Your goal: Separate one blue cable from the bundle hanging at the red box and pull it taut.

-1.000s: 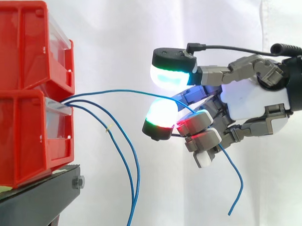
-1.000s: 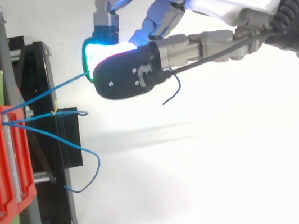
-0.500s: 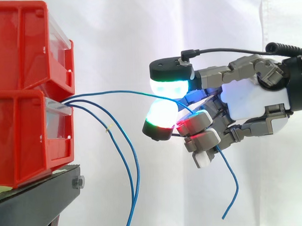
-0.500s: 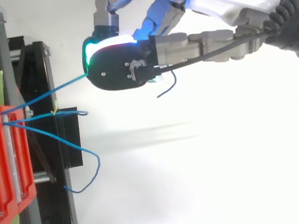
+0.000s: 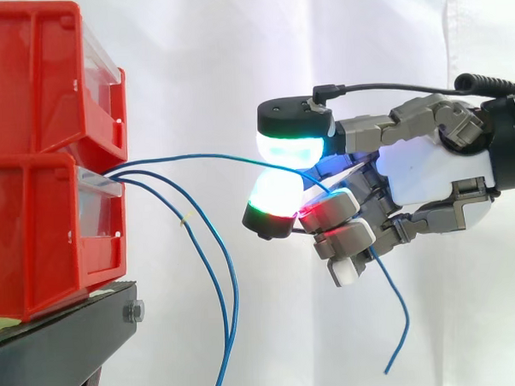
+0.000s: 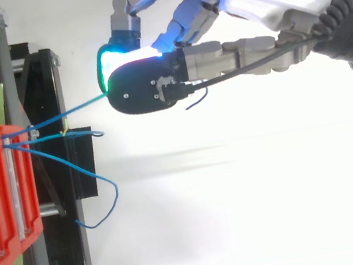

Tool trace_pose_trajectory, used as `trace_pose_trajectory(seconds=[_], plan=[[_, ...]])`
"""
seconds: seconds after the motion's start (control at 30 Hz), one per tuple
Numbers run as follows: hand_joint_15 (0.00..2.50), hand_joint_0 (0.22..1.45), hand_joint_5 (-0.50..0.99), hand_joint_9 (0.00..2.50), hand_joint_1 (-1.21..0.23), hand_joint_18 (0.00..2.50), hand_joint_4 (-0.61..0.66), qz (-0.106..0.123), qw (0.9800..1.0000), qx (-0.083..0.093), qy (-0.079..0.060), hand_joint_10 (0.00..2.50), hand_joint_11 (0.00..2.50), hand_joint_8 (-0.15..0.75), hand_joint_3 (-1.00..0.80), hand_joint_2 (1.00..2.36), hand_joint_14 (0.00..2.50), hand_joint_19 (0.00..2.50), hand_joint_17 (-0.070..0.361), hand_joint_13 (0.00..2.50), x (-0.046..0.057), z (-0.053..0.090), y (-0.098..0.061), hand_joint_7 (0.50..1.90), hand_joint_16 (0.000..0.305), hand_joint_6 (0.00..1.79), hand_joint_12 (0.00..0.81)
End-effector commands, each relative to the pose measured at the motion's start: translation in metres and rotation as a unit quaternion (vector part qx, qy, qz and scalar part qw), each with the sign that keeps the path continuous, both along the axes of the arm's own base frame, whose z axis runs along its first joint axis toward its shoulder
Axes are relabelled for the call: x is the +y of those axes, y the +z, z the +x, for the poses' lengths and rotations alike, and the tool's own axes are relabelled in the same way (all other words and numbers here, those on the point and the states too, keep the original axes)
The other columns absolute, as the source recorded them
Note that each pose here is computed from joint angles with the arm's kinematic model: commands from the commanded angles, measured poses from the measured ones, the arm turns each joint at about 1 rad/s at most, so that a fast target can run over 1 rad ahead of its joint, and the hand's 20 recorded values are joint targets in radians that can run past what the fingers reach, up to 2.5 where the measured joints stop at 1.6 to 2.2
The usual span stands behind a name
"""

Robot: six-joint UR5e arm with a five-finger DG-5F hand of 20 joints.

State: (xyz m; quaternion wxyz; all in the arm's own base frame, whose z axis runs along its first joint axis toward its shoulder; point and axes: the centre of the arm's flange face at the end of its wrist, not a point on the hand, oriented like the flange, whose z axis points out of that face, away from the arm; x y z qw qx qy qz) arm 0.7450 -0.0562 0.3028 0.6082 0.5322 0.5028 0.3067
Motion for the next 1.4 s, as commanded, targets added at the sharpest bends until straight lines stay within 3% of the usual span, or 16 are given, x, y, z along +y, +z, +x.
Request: trace_pose_trajectory(seconds=[0.0,0.33,0.53,0.77,0.87,0.97,1.17,1.3,1.37], plan=[[1.61,0.6,-0.22,1.09,-0.63,0.75,0.18,0.0,1.0,0.0,0.0,0.04,1.62,0.277,-0.43,1.01,0.0,0.82,0.099,1.1,0.0002,0.0001,-0.0003,0.95,0.044,0.88,0.313],[1.61,0.58,-0.21,1.1,-0.61,0.74,0.18,0.0,1.0,0.001,0.001,0.06,1.61,0.285,-0.5,1.0,0.0,0.82,0.099,1.1,0.0004,0.0,-0.0004,0.95,0.044,0.88,0.323],[1.6,0.63,-0.21,1.1,-0.73,0.74,0.17,0.002,1.0,-0.001,0.001,0.06,1.63,0.28,-0.44,1.01,0.0,0.82,0.098,1.09,0.0025,0.0003,-0.0003,0.97,0.044,0.88,0.313],[1.61,0.65,-0.2,1.12,-0.68,0.76,0.14,0.008,1.0,-0.001,0.001,0.08,1.63,0.278,-0.3,1.02,0.0,0.83,0.097,1.11,0.0025,0.0,-0.0005,1.02,0.043,0.9,0.313],[1.63,0.65,-0.21,1.12,-0.68,0.76,0.15,0.008,1.0,-0.001,0.002,0.06,1.63,0.272,-0.34,1.02,0.0,0.84,0.097,1.11,0.0036,-0.0001,-0.0006,0.99,0.043,0.9,0.313],[1.64,0.59,-0.21,1.1,-0.69,0.75,0.16,0.008,1.0,0.0,0.002,0.01,1.65,0.279,-0.5,1.0,0.0,0.84,0.099,1.1,0.0035,-0.0004,-0.0013,0.98,0.044,0.88,0.315],[1.63,0.53,-0.21,1.09,-0.65,0.76,0.18,0.008,1.0,0.0,0.002,0.06,1.6,0.294,-0.5,1.0,0.02,0.84,0.105,1.09,0.0035,-0.0008,-0.0003,0.96,0.047,0.88,0.329],[1.62,0.59,-0.2,1.1,-0.6,0.73,0.16,0.008,1.0,0.0,0.002,0.0,1.63,0.282,-0.5,1.0,0.0,0.84,0.098,1.08,0.0047,-0.0003,-0.0013,0.98,0.044,0.87,0.31],[1.63,0.62,-0.19,1.11,-0.6,0.73,0.13,0.008,1.0,0.001,0.002,0.0,1.63,0.275,-0.41,1.01,0.0,0.84,0.096,1.08,0.0046,-0.0005,-0.0015,1.02,0.043,0.88,0.305]])
